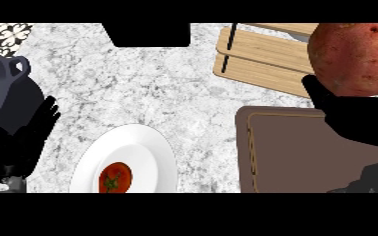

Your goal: Pick the sweet potato from the tray and place it in the tiered shelf

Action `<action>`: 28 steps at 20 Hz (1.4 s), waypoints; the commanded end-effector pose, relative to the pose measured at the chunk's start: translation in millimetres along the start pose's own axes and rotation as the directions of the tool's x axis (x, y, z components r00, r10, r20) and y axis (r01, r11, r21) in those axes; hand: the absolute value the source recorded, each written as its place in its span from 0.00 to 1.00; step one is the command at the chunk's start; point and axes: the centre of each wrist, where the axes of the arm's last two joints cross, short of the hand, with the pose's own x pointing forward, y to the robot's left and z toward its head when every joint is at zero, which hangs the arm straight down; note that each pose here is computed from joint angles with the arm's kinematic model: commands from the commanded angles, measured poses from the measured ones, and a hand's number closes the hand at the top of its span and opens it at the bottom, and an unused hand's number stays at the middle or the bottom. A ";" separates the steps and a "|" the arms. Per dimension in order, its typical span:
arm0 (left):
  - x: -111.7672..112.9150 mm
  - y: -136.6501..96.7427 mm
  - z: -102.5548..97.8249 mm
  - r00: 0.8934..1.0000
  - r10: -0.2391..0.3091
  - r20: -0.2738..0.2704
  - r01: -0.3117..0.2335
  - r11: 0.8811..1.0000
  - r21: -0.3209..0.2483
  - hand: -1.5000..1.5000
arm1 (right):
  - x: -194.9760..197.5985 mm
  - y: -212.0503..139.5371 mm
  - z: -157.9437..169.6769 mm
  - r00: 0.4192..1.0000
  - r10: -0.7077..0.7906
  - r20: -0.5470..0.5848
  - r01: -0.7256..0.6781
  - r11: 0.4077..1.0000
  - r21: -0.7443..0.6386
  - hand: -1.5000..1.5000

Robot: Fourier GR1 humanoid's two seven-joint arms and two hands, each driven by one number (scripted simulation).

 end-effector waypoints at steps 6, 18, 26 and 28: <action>4.5 -5.4 7.6 1.000 0.006 0.005 -0.006 1.000 0.014 0.50 | -2.2 -16.4 -39.3 0.974 0.157 -0.164 -0.153 0.987 0.039 1.00; 5.7 -17.3 -1.0 1.000 0.019 0.004 -0.019 1.000 -0.009 0.50 | -39.3 -5.9 -97.4 0.947 0.227 -0.228 -0.227 0.974 0.028 1.00; -4.4 -5.5 -10.3 1.000 0.022 0.003 -0.022 1.000 -0.015 0.50 | -84.7 34.3 -128.7 0.942 0.179 -0.282 -0.180 0.983 0.023 1.00; 15.1 -3.8 -8.2 1.000 0.011 0.024 -0.010 1.000 -0.016 0.50 | -87.1 26.4 -154.2 0.929 0.197 -0.313 -0.191 0.980 0.050 1.00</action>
